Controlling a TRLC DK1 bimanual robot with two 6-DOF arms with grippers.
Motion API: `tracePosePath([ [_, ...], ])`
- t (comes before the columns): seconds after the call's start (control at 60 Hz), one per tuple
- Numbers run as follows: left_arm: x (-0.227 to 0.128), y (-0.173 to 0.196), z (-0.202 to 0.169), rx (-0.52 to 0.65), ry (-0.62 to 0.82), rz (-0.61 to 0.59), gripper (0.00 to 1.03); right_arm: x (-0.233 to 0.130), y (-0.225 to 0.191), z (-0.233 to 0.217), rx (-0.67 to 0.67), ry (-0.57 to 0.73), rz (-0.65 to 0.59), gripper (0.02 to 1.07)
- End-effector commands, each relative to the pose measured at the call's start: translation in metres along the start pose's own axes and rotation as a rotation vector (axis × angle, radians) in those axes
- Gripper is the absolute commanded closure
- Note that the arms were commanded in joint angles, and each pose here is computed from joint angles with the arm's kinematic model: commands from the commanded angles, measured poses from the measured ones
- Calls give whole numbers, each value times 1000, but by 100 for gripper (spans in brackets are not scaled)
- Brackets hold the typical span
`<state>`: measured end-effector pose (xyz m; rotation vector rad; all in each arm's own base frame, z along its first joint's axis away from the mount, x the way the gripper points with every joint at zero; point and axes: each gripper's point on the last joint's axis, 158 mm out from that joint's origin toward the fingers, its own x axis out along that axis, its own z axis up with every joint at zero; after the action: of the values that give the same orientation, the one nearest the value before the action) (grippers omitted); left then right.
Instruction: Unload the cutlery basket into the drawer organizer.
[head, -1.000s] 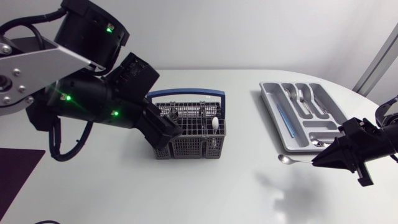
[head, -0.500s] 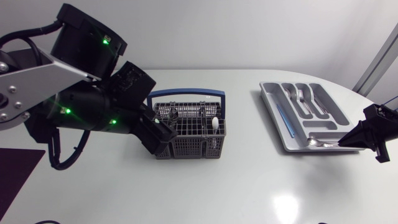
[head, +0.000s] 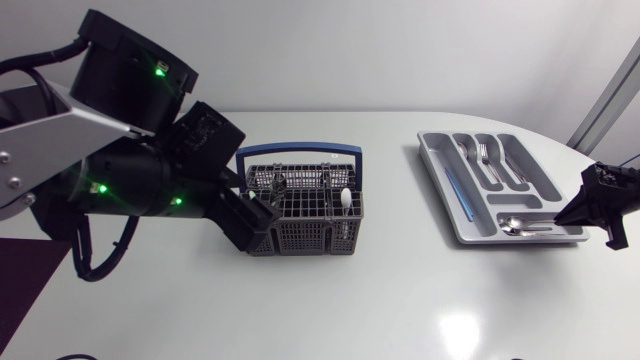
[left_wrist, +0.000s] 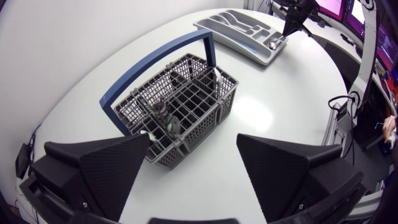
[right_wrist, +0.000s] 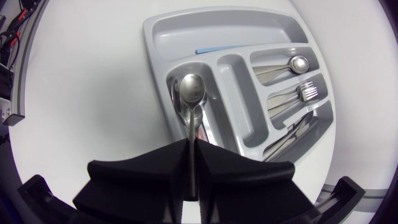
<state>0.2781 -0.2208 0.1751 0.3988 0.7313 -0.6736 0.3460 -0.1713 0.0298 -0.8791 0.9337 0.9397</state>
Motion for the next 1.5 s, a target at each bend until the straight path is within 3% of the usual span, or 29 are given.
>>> tracePosePath([
  [0.0, 0, -1, -9, -19, 6, 7, 5, 14, -2, -2, -53, 6, 19, 101],
  [0.083, 0, 0, -12, -26, 5, 12, 5, 20, -5, 0, -69, 11, 17, 99],
  [0.317, -5, 6, -16, -32, -5, 41, 5, 27, -28, -3, -86, 42, -67, 61],
  [0.383, -8, 9, -16, -38, -12, 55, 5, 21, -32, -3, -81, 42, -86, 42],
  [0.417, -10, 11, -16, -41, -18, 62, 5, 14, -38, -1, -66, 36, -114, 27],
  [0.433, -10, 12, -16, -42, -20, 65, 5, 14, -38, -1, -65, 34, -115, 26],
  [0.45, -12, 13, -15, -47, -25, 70, 5, 8, -39, 1, -58, 28, -131, 16],
  [0.517, -13, 17, -16, -57, -30, 81, 5, -5, -42, 9, -27, 6, -166, 8],
  [0.683, -11, 29, -24, -102, -13, 108, 5, -30, -33, 46, 95, -90, -225, 7],
  [0.933, -4, 45, -29, -168, 34, 135, 6, -25, -6, 99, 280, -160, -223, 7],
  [1.117, -5, 49, -17, -196, 24, 138, 5, -31, 17, 149, 336, -222, -236, 7],
  [1.233, 9, 52, -26, -213, 103, 135, 5, -34, 32, 180, 368, -246, -233, 7],
  [1.483, 20, 60, -32, -385, 141, 158, 4, -36, 56, 217, 447, -240, -236, 9],
])
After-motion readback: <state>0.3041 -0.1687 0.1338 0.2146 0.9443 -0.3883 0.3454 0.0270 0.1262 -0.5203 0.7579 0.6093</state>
